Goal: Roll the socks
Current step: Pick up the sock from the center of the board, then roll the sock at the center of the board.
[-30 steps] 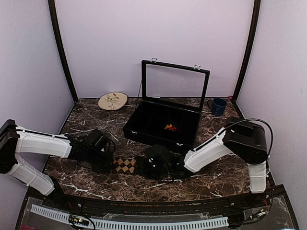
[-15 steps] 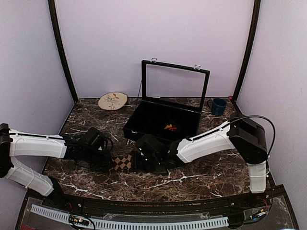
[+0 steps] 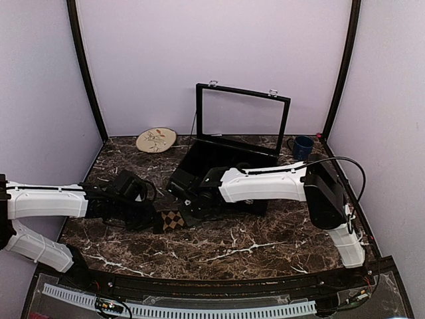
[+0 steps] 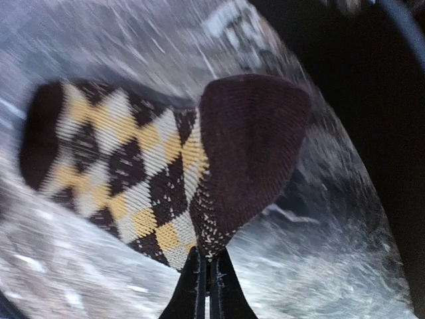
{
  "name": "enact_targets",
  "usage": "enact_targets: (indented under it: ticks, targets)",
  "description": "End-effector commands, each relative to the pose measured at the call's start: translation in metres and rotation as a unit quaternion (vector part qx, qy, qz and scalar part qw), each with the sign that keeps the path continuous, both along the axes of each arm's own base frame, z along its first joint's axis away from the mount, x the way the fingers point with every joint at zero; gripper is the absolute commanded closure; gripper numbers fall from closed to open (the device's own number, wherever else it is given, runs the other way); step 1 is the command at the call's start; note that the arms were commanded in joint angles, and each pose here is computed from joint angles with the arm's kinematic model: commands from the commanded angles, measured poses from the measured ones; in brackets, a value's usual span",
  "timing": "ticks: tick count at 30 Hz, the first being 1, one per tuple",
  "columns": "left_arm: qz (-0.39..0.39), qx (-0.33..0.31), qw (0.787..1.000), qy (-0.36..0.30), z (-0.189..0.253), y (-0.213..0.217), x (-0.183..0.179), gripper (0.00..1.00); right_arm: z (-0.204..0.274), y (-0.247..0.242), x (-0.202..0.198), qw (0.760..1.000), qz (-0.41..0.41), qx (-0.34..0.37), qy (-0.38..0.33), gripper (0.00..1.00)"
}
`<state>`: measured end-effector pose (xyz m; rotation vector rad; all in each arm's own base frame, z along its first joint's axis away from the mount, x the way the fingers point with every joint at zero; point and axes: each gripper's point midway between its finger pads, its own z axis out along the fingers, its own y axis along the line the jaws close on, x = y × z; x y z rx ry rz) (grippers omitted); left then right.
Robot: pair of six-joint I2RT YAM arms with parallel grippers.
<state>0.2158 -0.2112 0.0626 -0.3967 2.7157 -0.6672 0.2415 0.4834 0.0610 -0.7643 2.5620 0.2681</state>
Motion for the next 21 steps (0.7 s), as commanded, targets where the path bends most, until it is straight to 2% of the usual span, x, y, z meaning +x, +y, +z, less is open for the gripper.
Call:
enact_targets:
  ticks: [1,13,21]
  targets:
    - [-0.009,-0.017,0.999,-0.026,0.010,-0.010,0.013,0.70,-0.013,-0.035,0.001,0.994,0.025,-0.107,-0.015,1.00]
    - [-0.037,-0.087,0.995,-0.028,0.004,-0.043,0.030,0.68,-0.009,-0.033,0.004,0.982,0.047,-0.175,-0.058,1.00]
    - [-0.024,-0.099,0.995,-0.014,-0.009,-0.032,0.028,0.69,-0.015,-0.040,0.000,0.961,0.081,-0.240,-0.110,1.00]
